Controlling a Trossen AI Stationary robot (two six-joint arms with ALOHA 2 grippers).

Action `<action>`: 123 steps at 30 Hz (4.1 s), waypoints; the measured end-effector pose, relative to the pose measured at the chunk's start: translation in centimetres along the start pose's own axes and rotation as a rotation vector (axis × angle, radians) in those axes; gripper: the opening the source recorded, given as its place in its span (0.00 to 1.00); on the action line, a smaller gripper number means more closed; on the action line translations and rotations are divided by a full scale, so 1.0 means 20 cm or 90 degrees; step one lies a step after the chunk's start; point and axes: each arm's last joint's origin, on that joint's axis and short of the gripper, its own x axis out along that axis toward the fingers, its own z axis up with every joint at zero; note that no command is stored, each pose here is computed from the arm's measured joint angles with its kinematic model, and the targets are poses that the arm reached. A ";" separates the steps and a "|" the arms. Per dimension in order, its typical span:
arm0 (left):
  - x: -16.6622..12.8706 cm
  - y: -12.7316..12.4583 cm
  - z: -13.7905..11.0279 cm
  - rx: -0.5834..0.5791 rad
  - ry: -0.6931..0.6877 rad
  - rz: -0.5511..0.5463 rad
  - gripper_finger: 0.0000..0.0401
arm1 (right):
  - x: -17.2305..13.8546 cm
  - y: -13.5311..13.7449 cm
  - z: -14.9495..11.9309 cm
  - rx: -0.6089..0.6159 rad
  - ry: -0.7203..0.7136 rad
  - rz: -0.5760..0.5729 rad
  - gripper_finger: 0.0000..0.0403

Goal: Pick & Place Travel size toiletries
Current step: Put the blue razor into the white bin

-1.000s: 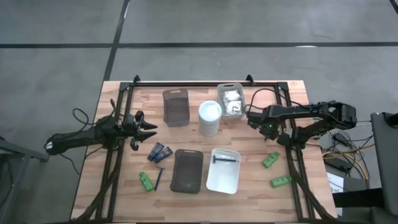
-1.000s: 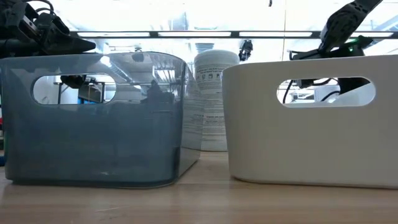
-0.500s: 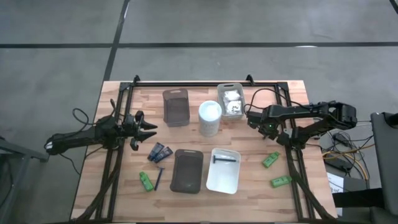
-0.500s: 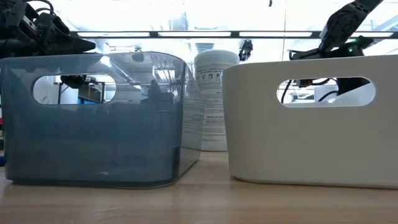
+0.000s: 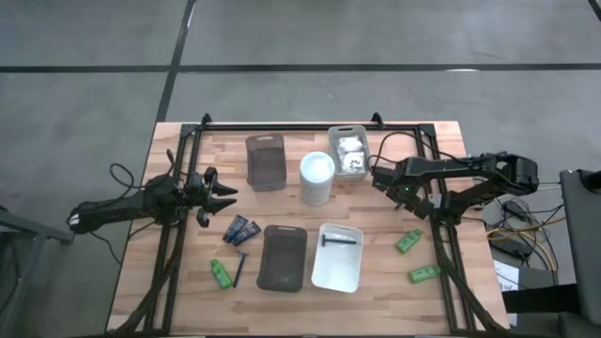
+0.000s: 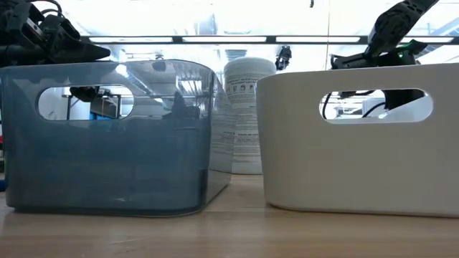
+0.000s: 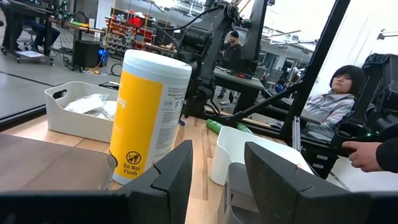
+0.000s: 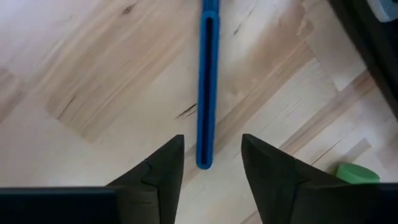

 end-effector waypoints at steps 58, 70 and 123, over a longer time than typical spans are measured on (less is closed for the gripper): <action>0.00 0.00 0.00 0.000 0.000 0.000 0.38 | 0.06 -0.01 -0.06 -0.833 0.150 0.083 0.14; 0.00 0.00 0.00 0.000 0.000 0.000 0.38 | 0.06 -0.04 -0.13 -1.097 0.118 0.128 0.08; 0.00 0.00 0.00 0.000 0.000 0.000 0.38 | -0.65 -0.15 -0.40 -1.331 0.007 0.521 0.08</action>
